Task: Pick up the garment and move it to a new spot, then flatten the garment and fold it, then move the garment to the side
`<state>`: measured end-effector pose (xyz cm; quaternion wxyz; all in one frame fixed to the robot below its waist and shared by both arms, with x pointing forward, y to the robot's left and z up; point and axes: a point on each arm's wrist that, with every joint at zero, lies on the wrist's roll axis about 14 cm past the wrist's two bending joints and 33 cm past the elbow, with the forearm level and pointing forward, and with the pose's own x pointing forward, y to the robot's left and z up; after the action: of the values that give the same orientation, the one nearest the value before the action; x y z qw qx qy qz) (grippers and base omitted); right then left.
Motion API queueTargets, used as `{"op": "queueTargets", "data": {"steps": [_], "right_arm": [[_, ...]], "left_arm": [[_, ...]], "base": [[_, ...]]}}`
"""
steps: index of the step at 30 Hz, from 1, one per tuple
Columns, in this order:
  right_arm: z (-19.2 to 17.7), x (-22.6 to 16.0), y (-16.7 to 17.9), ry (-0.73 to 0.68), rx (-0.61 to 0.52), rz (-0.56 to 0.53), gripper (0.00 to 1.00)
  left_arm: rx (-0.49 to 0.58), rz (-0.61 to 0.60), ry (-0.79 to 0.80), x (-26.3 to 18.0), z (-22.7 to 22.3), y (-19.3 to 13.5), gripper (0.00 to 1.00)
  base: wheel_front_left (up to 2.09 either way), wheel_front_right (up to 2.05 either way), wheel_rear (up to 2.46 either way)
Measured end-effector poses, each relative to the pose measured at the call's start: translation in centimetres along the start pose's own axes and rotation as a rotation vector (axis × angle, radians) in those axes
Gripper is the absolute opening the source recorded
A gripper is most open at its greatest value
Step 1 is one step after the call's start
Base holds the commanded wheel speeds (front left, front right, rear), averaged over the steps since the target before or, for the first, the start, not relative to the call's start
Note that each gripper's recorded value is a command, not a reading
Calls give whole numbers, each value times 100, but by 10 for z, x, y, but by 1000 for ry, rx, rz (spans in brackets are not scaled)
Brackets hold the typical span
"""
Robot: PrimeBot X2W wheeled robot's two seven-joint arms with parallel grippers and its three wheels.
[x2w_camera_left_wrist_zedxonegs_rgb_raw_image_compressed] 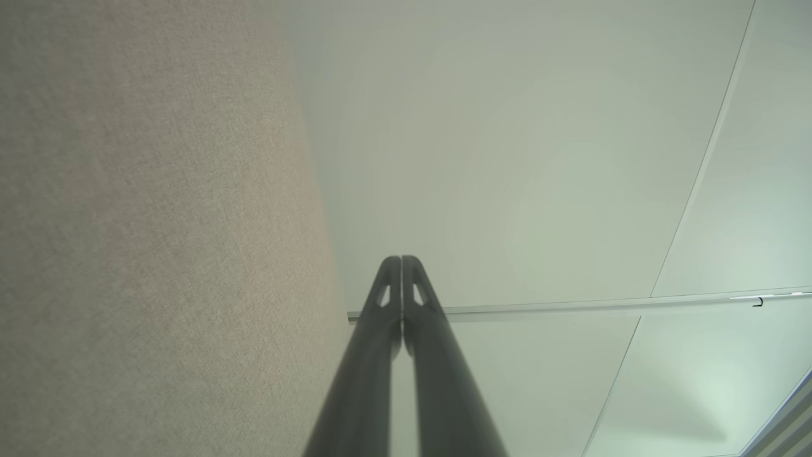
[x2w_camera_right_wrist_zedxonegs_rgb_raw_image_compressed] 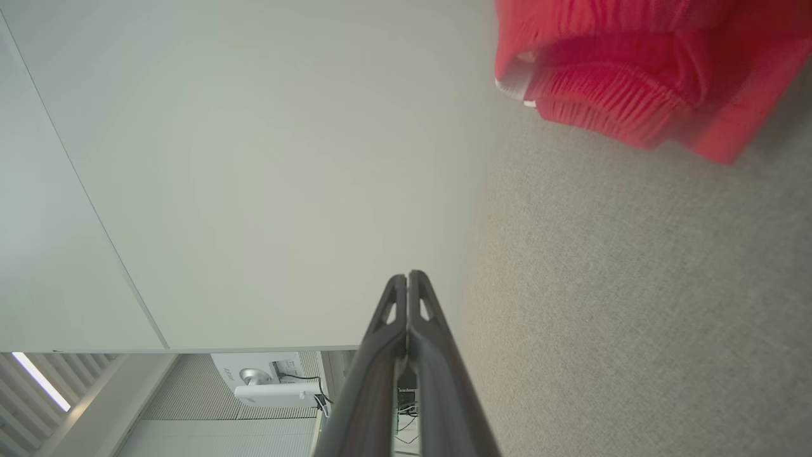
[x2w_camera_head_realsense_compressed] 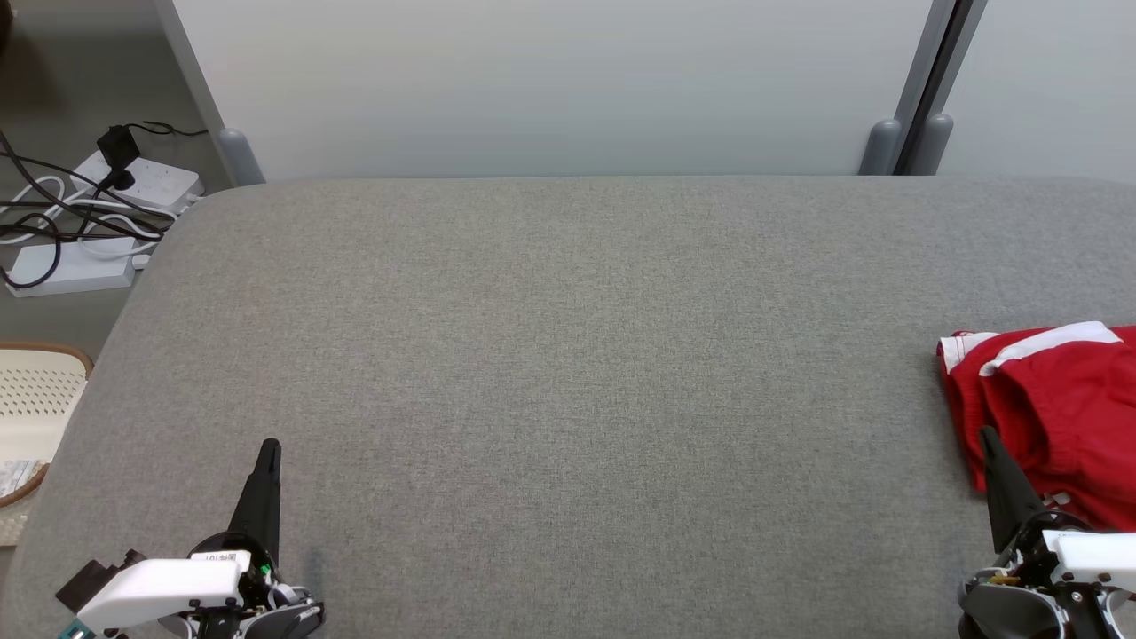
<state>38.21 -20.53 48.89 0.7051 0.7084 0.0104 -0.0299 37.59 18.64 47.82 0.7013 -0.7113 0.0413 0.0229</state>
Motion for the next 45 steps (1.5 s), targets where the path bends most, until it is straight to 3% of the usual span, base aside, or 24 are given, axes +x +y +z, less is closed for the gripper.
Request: {"op": "queueTargets", "data": {"steps": [45], "right_arm": [[0, 0, 0, 0, 0, 0, 0]], "left_arm": [[0, 0, 0, 0, 0, 0, 0]], "base": [[0, 0, 0]]}}
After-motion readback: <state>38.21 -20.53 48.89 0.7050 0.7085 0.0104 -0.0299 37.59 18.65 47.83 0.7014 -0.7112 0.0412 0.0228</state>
